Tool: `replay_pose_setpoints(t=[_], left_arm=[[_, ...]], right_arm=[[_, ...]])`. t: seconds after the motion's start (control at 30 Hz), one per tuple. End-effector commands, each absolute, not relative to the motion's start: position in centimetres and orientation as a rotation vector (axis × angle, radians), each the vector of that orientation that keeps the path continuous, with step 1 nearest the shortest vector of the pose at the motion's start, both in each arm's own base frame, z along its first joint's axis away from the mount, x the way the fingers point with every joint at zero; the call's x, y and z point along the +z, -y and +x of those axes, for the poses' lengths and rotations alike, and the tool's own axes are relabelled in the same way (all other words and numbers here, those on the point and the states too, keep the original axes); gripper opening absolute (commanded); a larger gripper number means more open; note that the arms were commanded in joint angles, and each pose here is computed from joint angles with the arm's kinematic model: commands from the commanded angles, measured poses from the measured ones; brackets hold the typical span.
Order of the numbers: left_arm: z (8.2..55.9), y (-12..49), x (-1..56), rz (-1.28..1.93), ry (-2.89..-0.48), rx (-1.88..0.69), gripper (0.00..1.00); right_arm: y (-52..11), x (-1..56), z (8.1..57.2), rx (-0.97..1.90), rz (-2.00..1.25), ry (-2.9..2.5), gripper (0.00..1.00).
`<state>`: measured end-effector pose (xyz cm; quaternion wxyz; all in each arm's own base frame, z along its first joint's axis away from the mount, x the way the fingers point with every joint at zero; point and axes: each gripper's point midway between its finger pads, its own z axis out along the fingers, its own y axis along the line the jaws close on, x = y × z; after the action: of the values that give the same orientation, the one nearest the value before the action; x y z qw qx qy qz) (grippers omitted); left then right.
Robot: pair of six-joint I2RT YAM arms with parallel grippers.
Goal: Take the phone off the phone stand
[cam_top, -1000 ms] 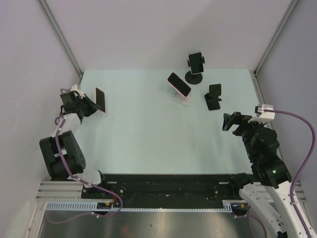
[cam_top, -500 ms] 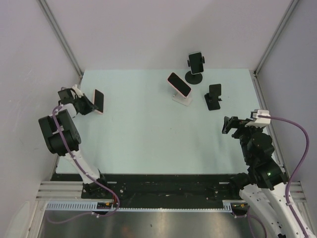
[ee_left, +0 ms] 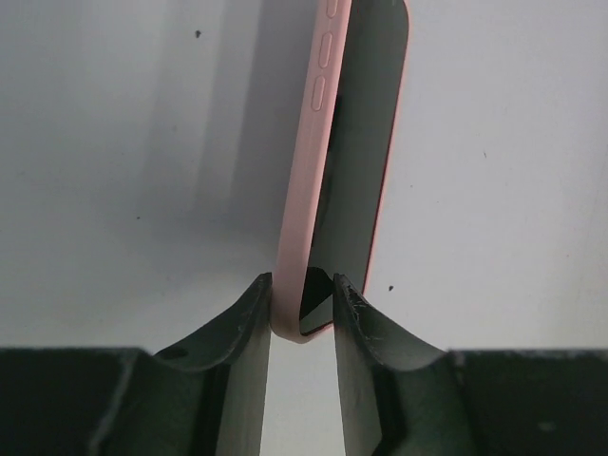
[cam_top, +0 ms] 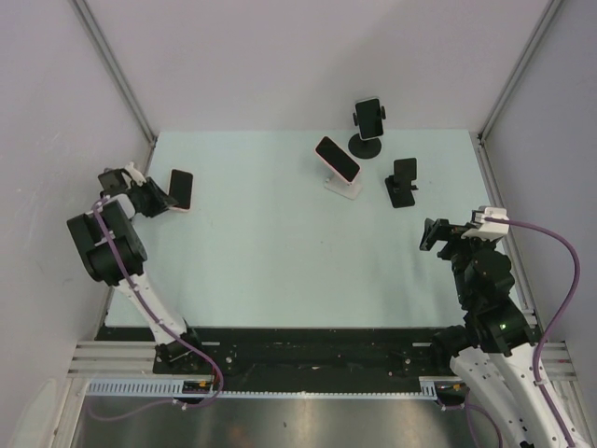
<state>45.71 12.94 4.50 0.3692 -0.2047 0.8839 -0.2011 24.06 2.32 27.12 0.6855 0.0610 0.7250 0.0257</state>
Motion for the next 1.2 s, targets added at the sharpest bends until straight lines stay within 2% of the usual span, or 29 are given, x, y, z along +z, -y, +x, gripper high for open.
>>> replay_pose_setpoints(t=[0.0,0.27,0.37,0.53,0.63,0.67,1.17], left_arm=[[46.9,-14.4,6.3,-0.524,-2.212,-0.503,0.36],[46.7,-14.7,6.1,-0.551,-2.214,-0.489,0.47],[46.5,-15.0,5.8,-0.57,-2.223,-0.465,0.55],[45.9,-15.5,5.8,-0.622,-2.226,-0.41,0.73],[45.7,-15.5,6.5,-0.622,-2.222,-0.346,0.89],[45.6,-15.4,6.6,-0.619,-2.225,-0.321,0.99],[45.8,-11.6,5.9,-0.363,-2.377,0.201,1.0]], right_arm=[[-1.9,28.3,24.2,0.047,0.157,-1.573,0.97],[-1.9,28.2,24.2,0.05,0.157,-1.574,0.97],[-1.9,28.2,24.1,0.051,0.156,-1.572,0.97],[-1.9,28.2,24.1,0.052,0.159,-1.57,0.97],[-1.9,28.3,24.1,0.053,0.157,-1.566,0.97],[-1.9,28.3,24.1,0.052,0.158,-1.566,0.97],[-1.8,28.4,23.9,0.056,0.158,-1.553,0.97]])
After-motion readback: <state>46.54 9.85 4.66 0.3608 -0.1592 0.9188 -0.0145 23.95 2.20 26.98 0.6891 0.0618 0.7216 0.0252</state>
